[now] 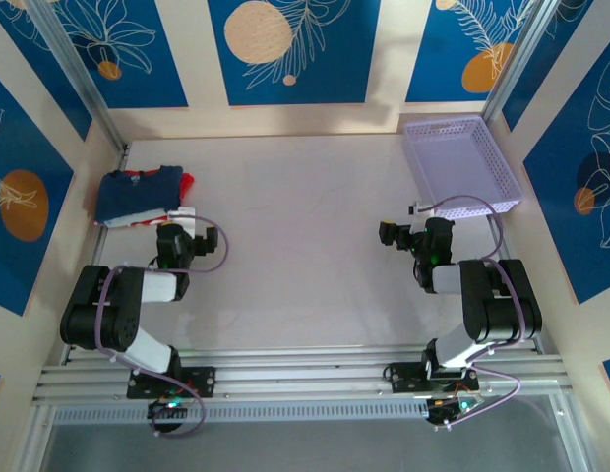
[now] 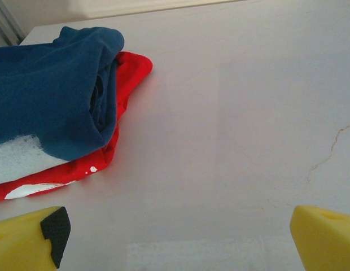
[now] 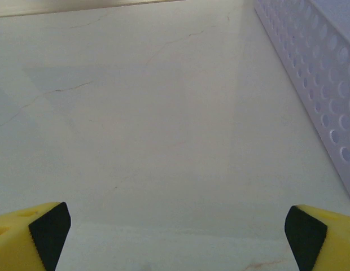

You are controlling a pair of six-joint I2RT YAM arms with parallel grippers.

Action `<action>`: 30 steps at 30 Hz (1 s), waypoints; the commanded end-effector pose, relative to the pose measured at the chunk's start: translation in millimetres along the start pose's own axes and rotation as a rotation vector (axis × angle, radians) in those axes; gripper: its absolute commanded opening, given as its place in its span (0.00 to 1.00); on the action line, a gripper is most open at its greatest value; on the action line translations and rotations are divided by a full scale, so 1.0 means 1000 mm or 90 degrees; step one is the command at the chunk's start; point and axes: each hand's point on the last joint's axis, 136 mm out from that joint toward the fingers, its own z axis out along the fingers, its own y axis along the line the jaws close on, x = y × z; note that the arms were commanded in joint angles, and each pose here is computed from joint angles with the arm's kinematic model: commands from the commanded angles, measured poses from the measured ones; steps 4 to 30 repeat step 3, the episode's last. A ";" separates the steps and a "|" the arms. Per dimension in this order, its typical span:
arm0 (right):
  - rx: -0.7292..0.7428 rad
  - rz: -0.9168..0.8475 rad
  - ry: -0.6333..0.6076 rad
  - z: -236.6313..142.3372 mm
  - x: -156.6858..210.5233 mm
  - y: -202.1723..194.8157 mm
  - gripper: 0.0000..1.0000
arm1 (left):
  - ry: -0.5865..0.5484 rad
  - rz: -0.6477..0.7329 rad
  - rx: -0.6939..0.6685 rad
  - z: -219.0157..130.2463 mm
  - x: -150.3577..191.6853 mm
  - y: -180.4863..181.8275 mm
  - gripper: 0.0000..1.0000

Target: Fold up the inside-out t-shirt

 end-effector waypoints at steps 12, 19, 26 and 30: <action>-0.011 0.003 -0.027 0.000 -0.015 0.003 0.99 | -0.018 0.003 0.013 -0.001 -0.006 -0.005 1.00; -0.011 0.003 -0.027 0.000 -0.015 0.003 0.99 | -0.018 0.003 0.013 -0.001 -0.006 -0.005 1.00; -0.011 0.003 -0.027 0.000 -0.015 0.003 0.99 | -0.018 0.003 0.013 -0.001 -0.006 -0.005 1.00; -0.011 0.003 -0.027 0.000 -0.015 0.003 0.99 | -0.018 0.003 0.013 -0.001 -0.006 -0.005 1.00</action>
